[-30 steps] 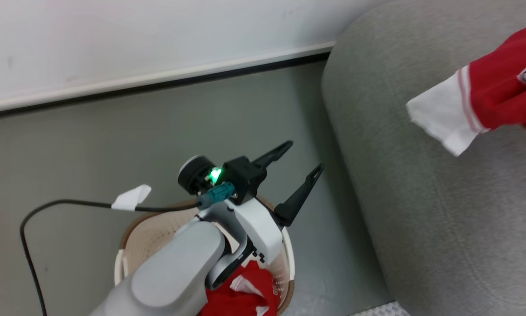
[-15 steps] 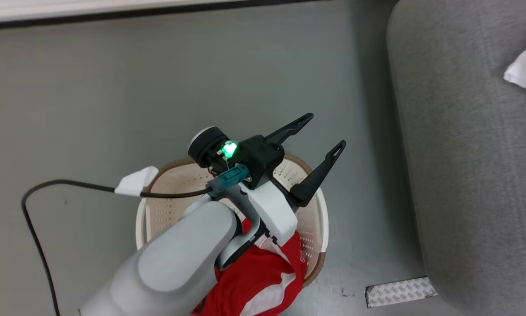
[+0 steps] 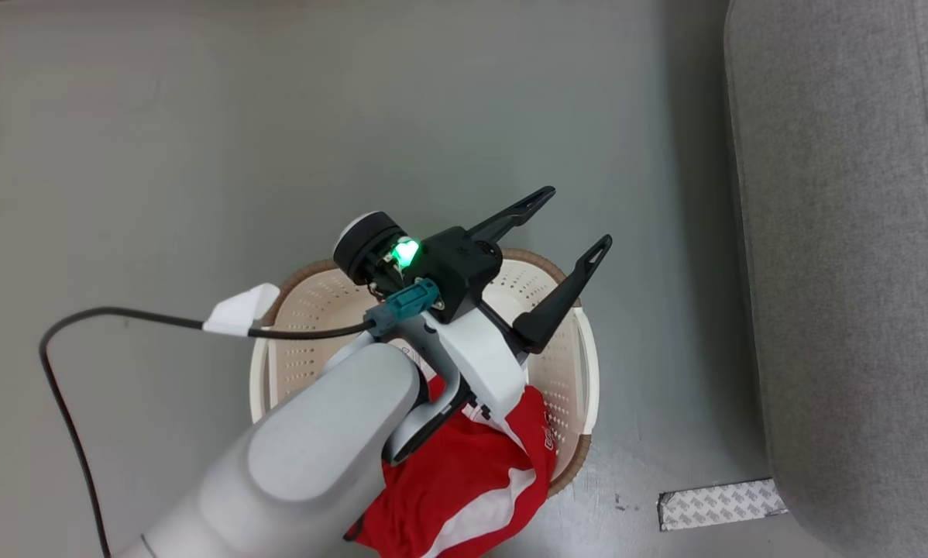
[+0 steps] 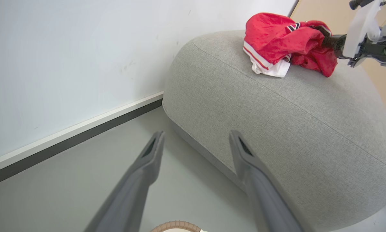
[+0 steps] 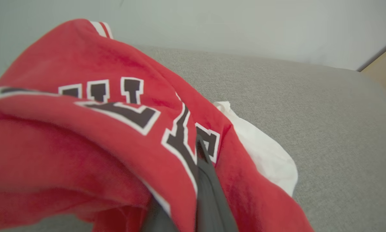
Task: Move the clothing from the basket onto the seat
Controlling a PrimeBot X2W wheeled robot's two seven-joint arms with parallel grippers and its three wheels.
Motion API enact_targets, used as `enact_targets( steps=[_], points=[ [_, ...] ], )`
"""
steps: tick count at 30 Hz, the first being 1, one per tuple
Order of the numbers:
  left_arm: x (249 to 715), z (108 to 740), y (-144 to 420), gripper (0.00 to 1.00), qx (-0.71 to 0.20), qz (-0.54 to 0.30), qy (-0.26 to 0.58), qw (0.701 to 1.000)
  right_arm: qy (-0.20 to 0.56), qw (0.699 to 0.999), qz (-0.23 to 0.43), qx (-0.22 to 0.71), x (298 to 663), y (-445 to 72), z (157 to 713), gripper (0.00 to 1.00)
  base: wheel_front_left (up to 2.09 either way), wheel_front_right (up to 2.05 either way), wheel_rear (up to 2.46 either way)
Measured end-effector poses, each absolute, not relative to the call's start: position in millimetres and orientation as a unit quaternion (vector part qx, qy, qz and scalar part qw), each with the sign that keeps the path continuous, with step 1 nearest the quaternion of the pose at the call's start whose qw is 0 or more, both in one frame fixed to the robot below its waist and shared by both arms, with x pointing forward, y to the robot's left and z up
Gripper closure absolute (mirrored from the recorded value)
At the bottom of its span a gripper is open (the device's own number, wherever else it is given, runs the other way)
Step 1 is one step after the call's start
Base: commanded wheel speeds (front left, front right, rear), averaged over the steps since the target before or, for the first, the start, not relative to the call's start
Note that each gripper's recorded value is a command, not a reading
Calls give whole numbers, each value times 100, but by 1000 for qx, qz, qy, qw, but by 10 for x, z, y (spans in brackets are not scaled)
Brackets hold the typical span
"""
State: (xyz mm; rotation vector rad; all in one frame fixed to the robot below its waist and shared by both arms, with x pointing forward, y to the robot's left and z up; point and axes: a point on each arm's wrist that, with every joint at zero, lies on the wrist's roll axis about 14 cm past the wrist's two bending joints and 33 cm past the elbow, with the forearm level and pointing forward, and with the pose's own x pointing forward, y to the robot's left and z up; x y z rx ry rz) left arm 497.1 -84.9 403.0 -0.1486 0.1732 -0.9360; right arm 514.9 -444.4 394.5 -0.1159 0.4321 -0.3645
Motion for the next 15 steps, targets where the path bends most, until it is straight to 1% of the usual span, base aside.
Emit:
enact_targets(
  steps=[1,8,15],
  points=[
    [4970,4038,-847,0,-70,-450,83,886,222,957,-178,-57,5135,-4440,3936,0,0,0,0],
    [4946,4195,-854,0,-75,-446,72,889,240,954,-165,-62,5094,-4411,4065,0,0,0,0],
    [4854,4401,-825,0,-80,-437,60,894,287,943,-158,-56,4864,-4373,4145,0,0,0,0]
  ],
)
